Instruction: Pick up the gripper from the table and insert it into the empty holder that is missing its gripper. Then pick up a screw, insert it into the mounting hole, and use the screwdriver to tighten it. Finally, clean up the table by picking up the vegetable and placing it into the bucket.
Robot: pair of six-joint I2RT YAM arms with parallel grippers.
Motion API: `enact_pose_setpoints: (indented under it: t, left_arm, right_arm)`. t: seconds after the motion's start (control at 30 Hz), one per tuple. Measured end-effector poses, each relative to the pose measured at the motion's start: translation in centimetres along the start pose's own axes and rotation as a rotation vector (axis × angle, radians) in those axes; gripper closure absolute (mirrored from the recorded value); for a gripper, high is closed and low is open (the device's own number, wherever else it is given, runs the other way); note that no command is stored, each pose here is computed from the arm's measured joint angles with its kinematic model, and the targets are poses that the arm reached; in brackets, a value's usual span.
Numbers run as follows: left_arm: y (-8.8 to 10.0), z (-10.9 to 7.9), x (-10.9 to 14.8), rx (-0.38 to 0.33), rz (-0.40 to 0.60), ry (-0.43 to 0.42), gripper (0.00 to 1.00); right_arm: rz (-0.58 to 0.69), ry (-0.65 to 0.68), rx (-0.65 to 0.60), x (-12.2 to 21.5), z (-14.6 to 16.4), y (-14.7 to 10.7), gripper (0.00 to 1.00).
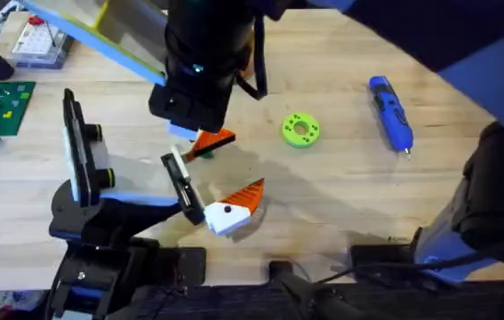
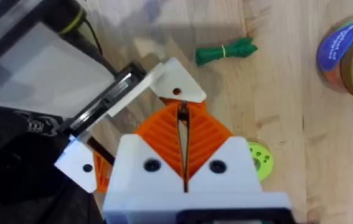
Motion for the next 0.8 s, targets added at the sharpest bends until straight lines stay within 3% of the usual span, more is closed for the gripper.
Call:
enact_pose_setpoints:
  t: [0.8]
  left_arm:
    - [0.0,0.0,0.0,0.000,0.000,0.000,0.015]
  right_arm:
    - [0.062,0.015,-0.005,-2.0,-0.1,-0.1,0.995]
Point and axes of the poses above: each hand's point on the last joint's axis, 136 mm out from that joint toward the fingers, its own x axis back along the fingers, its own z axis along the line the jaws close on, y = z × x, the point moved 7 cm from there along x, back along the fingers, and after that the axes turned 3 degrees about -x, right-handed, at the moved point
